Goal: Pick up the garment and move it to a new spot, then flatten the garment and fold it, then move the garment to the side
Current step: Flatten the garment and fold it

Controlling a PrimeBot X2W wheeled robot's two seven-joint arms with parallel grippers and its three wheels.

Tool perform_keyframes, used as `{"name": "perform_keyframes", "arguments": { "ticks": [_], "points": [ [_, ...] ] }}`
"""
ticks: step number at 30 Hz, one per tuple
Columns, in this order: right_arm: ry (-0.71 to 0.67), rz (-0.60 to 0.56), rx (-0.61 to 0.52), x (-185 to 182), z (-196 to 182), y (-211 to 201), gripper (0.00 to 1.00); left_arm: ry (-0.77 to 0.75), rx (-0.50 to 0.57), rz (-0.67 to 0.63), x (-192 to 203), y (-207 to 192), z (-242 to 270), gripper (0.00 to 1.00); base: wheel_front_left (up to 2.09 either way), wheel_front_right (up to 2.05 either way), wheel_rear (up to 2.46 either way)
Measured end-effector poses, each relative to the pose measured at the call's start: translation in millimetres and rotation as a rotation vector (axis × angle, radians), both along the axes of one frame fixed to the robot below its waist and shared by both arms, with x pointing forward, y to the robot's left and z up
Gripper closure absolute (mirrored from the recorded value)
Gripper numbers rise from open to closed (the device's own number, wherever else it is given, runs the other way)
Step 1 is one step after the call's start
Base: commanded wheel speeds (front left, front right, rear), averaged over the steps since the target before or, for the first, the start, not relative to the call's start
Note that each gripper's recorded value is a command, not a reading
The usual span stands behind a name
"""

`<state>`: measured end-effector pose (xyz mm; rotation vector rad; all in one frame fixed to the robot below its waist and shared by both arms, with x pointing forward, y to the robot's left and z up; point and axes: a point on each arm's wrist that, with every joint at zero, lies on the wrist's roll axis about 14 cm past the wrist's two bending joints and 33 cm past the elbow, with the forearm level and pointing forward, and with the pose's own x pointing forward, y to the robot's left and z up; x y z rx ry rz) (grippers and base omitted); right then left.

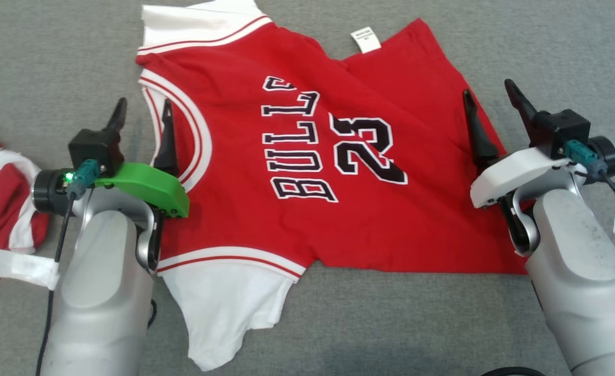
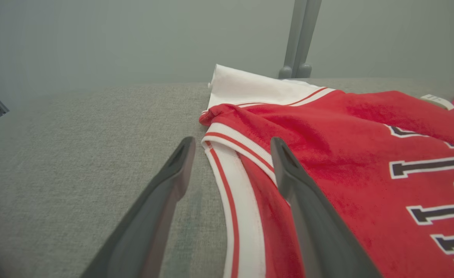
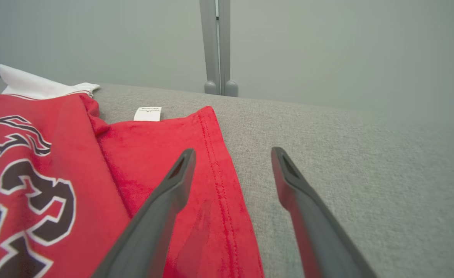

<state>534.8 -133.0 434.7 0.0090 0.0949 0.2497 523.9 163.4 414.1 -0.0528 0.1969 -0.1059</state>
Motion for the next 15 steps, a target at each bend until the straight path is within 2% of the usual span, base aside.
{"name": "perform_keyframes", "arguments": {
  "ticks": [6, 15],
  "points": [
    [-0.005, 0.100, -0.069, 33, 5, 30, 0.00, -0.039, -0.019, 0.070, -31, 23, 15, 0.00, 0.00, 0.00, 0.00],
    [0.035, 0.128, -0.100, 73, -3, 52, 0.00, -0.042, -0.054, 0.134, -69, 41, 18, 0.00, 0.00, 0.00, 0.00]
  ]
}}
